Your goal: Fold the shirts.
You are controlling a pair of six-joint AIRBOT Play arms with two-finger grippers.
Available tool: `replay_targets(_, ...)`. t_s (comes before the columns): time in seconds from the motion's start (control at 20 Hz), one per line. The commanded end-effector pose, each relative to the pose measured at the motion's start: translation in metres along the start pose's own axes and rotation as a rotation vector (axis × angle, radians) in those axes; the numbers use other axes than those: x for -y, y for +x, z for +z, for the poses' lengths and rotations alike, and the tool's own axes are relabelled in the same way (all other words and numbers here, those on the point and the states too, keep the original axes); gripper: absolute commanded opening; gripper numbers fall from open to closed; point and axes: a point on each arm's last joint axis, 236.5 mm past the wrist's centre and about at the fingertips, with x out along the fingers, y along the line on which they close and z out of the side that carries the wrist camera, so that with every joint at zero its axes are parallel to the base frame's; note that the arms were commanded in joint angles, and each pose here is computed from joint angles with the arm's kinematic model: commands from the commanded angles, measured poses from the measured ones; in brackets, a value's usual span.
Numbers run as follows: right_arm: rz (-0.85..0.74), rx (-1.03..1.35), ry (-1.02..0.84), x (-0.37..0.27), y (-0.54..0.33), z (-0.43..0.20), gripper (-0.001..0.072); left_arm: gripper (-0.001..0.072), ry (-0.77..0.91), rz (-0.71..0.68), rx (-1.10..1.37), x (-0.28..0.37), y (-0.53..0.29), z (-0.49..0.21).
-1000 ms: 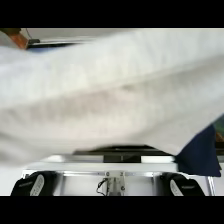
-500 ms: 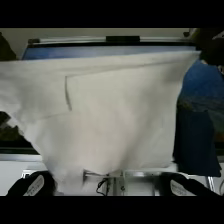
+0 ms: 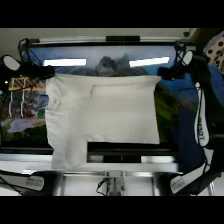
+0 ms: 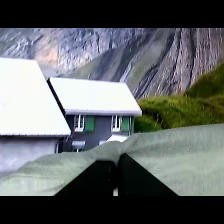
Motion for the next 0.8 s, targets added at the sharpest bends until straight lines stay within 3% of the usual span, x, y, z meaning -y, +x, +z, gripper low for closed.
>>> replay_targets(0.0,0.015,0.150,0.067,0.002,0.031,0.033,0.0071,0.0042,-0.059,-0.037,0.128,0.001,0.063,0.034)
replay_targets(0.25,0.074,0.017,0.094,-0.015,0.062,-0.002,0.0071,0.0042,-0.085,-0.081,-0.048,0.000,0.096,-0.016)
replay_targets(0.45,0.070,-0.116,-0.018,-0.013,0.027,-0.030,0.0071,0.0041,0.029,-0.049,-0.270,-0.024,0.057,-0.059)
replay_targets(0.75,0.081,-0.495,-0.028,-0.012,0.016,-0.117,0.0071,0.0040,0.016,-0.038,-0.623,-0.041,0.026,-0.144)
